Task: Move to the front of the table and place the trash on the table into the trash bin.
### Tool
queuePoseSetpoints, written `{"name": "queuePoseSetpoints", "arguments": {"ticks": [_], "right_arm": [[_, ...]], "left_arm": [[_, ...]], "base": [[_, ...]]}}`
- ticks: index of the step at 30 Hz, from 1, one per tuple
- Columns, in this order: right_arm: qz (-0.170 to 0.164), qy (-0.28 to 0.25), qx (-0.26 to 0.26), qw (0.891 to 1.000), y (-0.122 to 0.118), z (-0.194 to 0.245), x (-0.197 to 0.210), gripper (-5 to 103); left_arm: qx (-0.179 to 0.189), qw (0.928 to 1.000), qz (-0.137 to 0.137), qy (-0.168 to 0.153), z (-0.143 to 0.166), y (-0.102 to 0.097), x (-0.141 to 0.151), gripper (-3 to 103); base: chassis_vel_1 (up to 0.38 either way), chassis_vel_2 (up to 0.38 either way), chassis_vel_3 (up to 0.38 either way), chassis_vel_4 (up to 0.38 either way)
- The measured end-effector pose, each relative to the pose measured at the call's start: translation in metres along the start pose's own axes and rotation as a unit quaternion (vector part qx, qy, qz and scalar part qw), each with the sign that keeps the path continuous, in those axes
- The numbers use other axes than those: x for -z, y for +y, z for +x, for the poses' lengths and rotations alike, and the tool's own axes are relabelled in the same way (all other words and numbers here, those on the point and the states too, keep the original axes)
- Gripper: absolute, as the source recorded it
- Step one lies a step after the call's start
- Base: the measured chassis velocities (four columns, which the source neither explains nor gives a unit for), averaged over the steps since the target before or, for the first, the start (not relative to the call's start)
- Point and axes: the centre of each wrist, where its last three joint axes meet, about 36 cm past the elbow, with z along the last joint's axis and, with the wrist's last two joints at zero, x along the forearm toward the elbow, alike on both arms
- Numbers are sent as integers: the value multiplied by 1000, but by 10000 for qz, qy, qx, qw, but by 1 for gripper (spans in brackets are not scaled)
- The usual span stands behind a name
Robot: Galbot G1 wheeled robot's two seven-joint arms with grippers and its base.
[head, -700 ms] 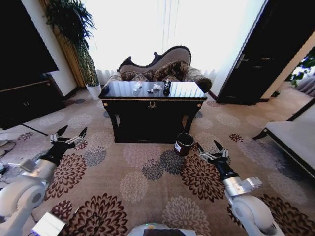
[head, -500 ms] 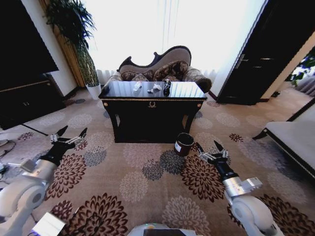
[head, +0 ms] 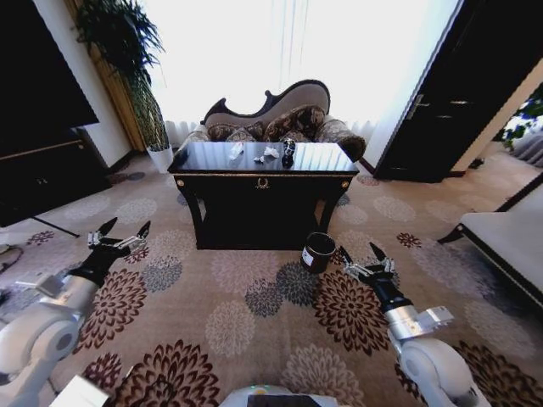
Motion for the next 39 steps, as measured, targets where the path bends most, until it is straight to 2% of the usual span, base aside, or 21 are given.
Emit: {"name": "queuePoseSetpoints", "arguments": {"ticks": [39], "right_arm": [[-17, 1, 9, 10000, 2, 4, -3, 100]], "left_arm": [[19, 10000, 30, 31, 4, -3, -4, 98]], "base": [[-119, 111, 118, -117]]}}
